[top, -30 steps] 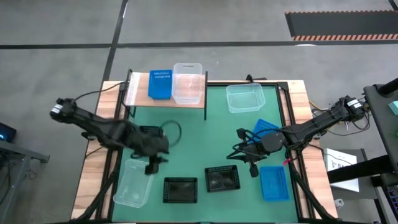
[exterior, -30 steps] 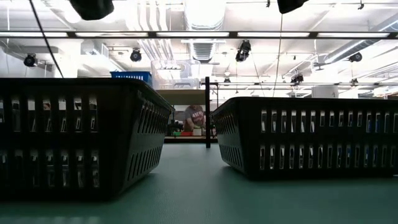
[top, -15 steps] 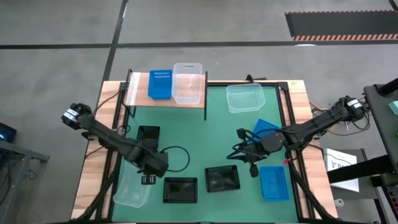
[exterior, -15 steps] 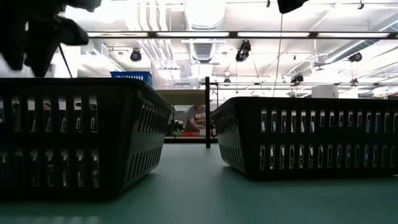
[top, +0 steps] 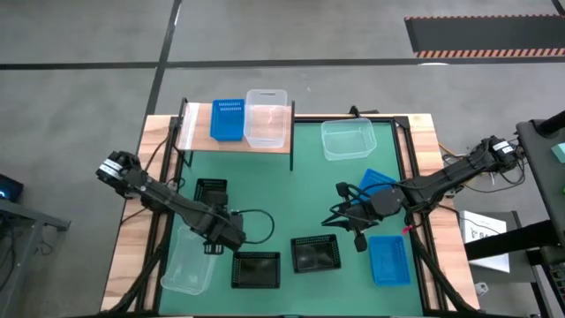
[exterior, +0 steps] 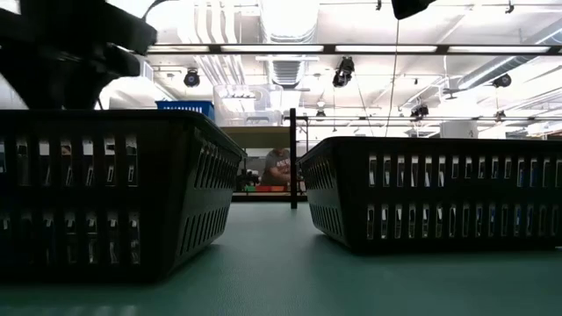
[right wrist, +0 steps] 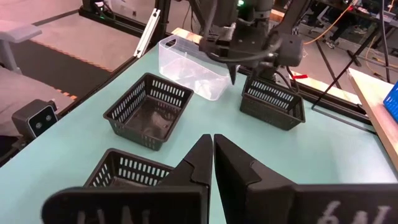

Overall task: Stack baskets on shelf by color
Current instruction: Put the top black bin on the shelf

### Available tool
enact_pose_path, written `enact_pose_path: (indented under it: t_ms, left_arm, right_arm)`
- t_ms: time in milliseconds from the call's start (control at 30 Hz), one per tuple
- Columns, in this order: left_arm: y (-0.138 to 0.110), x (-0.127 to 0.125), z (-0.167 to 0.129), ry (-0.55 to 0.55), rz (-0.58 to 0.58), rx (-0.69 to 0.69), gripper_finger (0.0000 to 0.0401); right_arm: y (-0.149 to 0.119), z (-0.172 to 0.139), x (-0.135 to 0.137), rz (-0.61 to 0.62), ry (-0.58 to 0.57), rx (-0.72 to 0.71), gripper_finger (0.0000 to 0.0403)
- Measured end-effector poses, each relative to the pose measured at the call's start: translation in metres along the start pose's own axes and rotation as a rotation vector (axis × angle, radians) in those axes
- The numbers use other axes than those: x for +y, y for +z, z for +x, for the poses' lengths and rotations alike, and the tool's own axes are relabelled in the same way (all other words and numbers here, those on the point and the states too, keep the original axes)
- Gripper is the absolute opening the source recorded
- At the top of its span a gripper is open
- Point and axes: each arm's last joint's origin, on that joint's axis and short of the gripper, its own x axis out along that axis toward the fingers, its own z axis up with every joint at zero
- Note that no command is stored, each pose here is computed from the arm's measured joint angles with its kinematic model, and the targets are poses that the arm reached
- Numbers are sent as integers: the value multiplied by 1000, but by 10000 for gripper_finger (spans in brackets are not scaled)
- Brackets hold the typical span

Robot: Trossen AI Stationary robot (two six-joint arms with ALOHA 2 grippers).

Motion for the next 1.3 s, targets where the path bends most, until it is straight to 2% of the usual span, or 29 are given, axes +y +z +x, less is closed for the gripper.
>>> enact_pose_path:
  t_ms: [133, 300, 367, 600, 767, 1033, 1300]
  left_arm:
    - [6, 12, 2, 17, -150, -7, 139]
    - [12, 26, 6, 5, -478, 11, 139]
    - [12, 27, 6, -3, -552, 19, 139]
    - [12, 27, 8, -3, -612, 24, 139]
    - [7, 26, 20, 10, -624, 44, 139]
    - [-8, 25, 44, 38, -615, 136, 139]
    - [-7, 24, 47, 22, -616, 117, 139]
  right_arm:
    - [0, 0, 0, 0, 0, 0, 9]
    - [0, 0, 0, 0, 0, 1, 9]
    - [0, 0, 0, 0, 0, 1, 9]
    - [-2, 0, 0, 0, 3, 19, 9]
    - [-2, 0, 0, 5, 3, 19, 9]
    - [-2, 0, 0, 6, 3, 19, 9]
    - [-2, 0, 0, 7, 3, 18, 9]
